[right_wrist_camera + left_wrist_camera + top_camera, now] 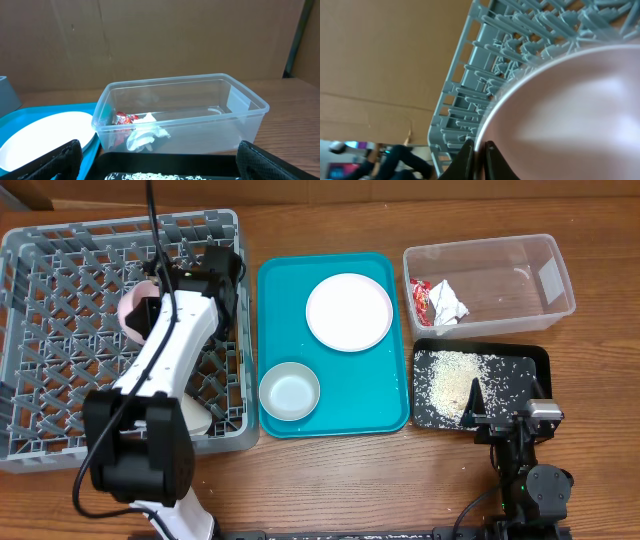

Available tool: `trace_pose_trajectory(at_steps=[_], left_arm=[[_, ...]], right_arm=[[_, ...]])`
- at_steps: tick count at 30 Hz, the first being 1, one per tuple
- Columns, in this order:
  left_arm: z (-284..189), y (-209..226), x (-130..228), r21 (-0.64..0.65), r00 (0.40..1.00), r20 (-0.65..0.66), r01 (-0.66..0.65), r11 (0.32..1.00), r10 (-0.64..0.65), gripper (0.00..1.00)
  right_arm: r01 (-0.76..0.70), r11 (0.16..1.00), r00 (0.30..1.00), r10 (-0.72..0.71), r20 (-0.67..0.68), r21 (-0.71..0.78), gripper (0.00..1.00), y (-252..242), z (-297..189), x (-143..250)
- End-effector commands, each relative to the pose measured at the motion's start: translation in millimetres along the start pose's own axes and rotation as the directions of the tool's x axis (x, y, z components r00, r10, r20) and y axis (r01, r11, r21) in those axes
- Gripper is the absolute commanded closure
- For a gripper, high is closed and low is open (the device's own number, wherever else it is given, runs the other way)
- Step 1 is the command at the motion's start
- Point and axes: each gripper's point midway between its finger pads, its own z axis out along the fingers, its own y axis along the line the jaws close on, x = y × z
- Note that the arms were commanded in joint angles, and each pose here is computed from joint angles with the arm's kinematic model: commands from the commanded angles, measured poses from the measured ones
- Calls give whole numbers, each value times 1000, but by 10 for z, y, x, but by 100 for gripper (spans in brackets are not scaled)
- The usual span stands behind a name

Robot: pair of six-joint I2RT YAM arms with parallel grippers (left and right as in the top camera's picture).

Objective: Sort waste into correct bins and load items into the dishwasher
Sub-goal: 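Stand the small plate upright in the dish rack with the left gripper, then grasp the white bowl on the teal tray with the left gripper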

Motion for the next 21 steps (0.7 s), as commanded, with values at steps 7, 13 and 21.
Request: trace_pose_trajectory(at_steps=[7,13,21], left_arm=[[-213,-257,-64,-25,983,81,-161,987,163,86],[-507,-393,-105,-8,966,156,-206,979,205,80],[-685,-634,7,104,958,162,-255,961,237,76]], right_arm=[[3,1000,1000,-3,5,-2,0,2,0,14],[3,1000,1000,-3,4,-2,0,2,0,16],[3,1000,1000,-3,4,-2,0,2,0,16]])
